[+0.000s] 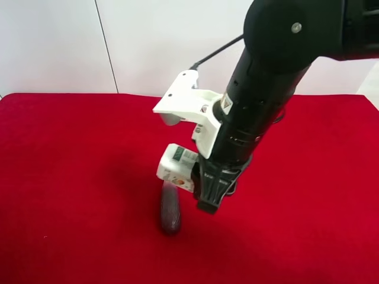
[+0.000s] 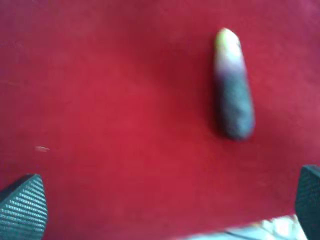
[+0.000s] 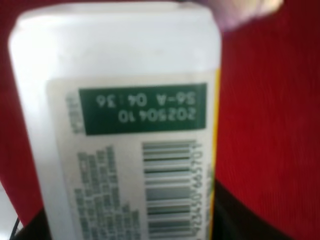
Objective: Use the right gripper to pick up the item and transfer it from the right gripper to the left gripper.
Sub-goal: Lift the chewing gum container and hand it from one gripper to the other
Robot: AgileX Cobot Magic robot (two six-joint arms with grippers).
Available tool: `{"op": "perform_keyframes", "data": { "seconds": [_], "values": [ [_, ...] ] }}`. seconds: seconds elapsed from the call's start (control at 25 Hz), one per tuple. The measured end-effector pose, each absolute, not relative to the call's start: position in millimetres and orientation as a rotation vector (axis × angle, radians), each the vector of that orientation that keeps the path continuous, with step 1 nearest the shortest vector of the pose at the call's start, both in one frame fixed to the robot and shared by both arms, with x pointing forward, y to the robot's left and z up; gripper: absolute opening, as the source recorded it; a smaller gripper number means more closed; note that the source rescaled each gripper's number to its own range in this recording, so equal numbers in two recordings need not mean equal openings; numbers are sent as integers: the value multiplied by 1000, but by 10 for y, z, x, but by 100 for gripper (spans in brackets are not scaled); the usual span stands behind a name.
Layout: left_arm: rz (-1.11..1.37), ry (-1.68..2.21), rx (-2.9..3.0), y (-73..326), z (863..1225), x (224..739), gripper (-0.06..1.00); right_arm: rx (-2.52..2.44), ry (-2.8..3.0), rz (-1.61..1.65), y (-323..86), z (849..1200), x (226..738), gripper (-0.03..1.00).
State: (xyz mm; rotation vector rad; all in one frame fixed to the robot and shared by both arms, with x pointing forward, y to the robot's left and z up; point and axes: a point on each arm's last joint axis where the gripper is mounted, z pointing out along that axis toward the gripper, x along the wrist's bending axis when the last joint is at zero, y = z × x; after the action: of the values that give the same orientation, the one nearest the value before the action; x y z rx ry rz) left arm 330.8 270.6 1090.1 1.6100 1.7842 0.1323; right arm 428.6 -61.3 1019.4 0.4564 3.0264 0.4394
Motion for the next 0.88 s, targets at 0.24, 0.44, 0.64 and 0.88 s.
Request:
{"op": "perform_keyframes", "data": {
  "seconds": [0.24, 0.44, 0.64, 0.88],
  "values": [
    [-155, 1743, 1595, 2586, 10828, 3668, 100, 368, 3028, 521, -541, 10209, 4255, 0],
    [-303, 1730, 1584, 2542, 10719, 3901, 100, 323, 3049, 612, -490, 10228, 4227, 0],
    [-404, 1732, 1577, 2523, 10604, 4074, 100, 290, 3036, 704, -440, 10251, 4225, 0],
    [-515, 1708, 1570, 2488, 10523, 4179, 100, 256, 3001, 786, -395, 10275, 4240, 0]
  ]
}}
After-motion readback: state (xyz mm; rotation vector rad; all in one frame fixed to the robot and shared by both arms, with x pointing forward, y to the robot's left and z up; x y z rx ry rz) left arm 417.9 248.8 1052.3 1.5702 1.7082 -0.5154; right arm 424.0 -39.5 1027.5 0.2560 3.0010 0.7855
